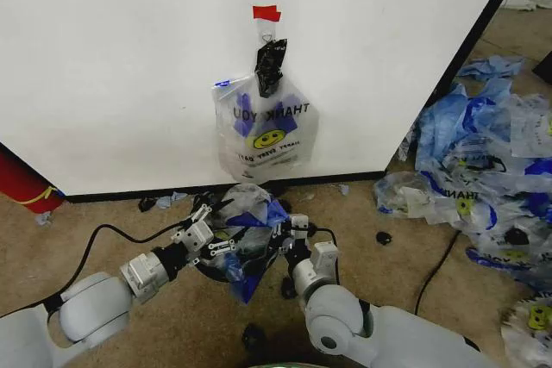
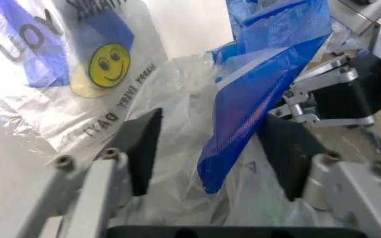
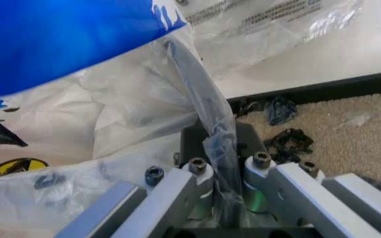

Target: Pick up the garbage bag from the wall and place it over the trash bin.

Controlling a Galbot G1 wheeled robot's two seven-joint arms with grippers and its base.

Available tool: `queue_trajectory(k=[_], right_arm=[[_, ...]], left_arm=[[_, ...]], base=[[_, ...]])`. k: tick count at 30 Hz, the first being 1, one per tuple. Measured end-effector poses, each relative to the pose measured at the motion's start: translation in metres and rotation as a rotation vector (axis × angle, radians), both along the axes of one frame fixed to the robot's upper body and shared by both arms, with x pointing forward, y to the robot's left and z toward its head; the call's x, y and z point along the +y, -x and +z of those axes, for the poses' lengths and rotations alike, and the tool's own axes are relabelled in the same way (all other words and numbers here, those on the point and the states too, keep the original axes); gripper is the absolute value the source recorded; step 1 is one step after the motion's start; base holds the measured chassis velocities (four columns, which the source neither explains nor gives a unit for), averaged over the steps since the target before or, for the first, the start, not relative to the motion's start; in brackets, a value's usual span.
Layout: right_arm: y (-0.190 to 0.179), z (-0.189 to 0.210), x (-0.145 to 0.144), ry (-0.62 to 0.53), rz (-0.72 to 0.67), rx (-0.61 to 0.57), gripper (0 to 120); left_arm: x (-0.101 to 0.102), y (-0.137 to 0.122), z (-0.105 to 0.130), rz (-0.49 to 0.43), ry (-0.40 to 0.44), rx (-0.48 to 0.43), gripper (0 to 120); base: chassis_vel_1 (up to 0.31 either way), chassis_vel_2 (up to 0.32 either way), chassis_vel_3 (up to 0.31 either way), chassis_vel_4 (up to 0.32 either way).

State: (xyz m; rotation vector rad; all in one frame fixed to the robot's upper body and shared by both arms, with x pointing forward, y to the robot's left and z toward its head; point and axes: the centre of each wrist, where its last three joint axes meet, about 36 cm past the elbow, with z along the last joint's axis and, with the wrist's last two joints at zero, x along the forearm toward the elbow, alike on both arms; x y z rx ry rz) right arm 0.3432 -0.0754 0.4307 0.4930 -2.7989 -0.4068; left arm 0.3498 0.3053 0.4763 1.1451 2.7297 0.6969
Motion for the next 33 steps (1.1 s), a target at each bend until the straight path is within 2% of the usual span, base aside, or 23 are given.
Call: queue_trajectory(k=[10,11,15,25,33], right_arm=[[0.000,-0.006,0.000,0.012,-0.004,0.000,0],[0.000,-0.006,0.000,0.012,-0.004,0.000,0],[0.002,-0.008,-0.001,0.016,-0.003,0.003,0],[0.016,-0.017,-0.008,0.032,0.026,0.029,0],[0.039,-0.029,-0.029,0.055,0.054,0.047,0]], left_arm=[[0.001,-0.001,0.000,0.004,0.010,-0.008,15],[0.001,-0.001,0.000,0.004,0.010,-0.008,15],[0.001,-0.002,0.003,0.009,0.024,-0.004,0],[0.004,-0.005,0.007,0.024,0.034,-0.010,0],[0.012,-0.010,0.003,0.048,0.027,-0.010,0]], base=[[0.000,0.000,0.000,0.000],[0.000,0.000,0.000,0.000],[0.000,0.000,0.000,0.000],[0.000,0.000,0.000,0.000],[0.000,0.000,0.000,0.000]])
